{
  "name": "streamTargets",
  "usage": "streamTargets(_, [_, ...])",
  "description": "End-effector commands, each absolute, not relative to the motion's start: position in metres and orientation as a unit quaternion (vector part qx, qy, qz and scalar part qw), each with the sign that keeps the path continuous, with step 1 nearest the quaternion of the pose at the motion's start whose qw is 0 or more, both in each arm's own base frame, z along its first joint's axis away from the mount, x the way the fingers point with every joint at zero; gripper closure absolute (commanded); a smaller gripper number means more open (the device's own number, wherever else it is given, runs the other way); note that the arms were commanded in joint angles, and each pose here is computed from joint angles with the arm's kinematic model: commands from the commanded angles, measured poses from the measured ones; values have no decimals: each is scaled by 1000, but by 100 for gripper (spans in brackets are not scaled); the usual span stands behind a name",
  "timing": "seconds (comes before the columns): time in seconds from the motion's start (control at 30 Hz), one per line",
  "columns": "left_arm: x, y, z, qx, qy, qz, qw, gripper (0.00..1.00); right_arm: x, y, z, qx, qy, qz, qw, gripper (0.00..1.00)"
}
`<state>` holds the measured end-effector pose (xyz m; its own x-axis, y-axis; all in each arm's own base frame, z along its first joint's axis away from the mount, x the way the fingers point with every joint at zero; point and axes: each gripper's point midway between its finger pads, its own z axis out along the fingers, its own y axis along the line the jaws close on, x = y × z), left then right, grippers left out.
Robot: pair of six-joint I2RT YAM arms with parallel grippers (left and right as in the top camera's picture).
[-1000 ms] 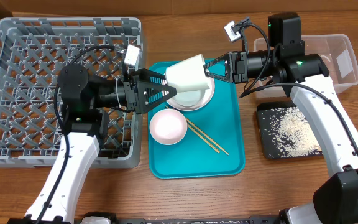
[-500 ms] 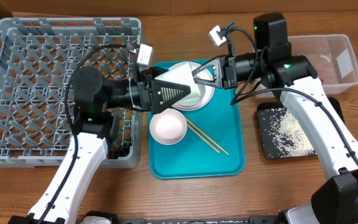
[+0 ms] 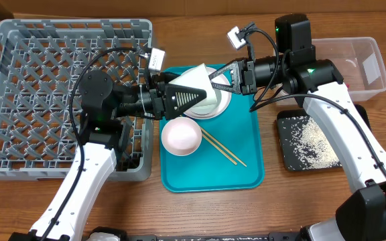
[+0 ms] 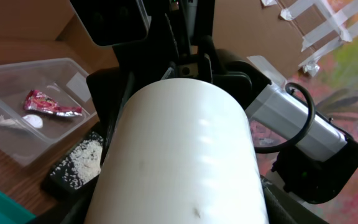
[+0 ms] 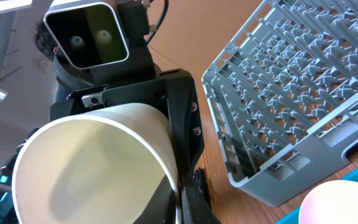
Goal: Sort waste into correct bins and load items into the dishwasher
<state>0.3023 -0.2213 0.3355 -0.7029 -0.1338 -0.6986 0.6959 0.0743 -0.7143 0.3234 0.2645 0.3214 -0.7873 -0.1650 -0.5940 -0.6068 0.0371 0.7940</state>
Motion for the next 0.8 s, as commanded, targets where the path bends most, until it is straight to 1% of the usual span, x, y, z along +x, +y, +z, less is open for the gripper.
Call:
streamTargets(0.0, [312,-223,328,233,659,-620,357,73,318,266,331,-286,687,646,170,96])
streamTargets(0.07, [315,-222,324,244,659,-606,373,80,321,266,327,-278,697,638,172,96])
streamTargets(0.13, [318,-221,321,249,660,-593,388,82,326,265,320,-263,716,623,174,96])
streamTargets(0.17, [326,-216,316,240,670,-578,401,86,336,262,304,-233,751,591,179,94])
streamTargets(0.23, [339,-207,305,219,688,-552,417,95,351,252,280,-192,802,533,189,93])
streamTargets(0.27, [347,-199,298,205,701,-534,425,96,360,243,263,-165,833,491,193,93])
streamTargets(0.4, [370,-165,272,154,746,-474,441,96,381,199,219,-89,911,348,204,93])
streamTargets(0.47, [378,-147,263,130,762,-451,446,96,384,179,208,-64,929,301,204,93])
streamTargets(0.63, [385,-95,248,65,813,-378,438,96,380,139,200,-36,953,220,204,96])
streamTargets(0.77, [370,-34,237,4,892,-212,400,96,372,105,209,-10,968,135,211,96])
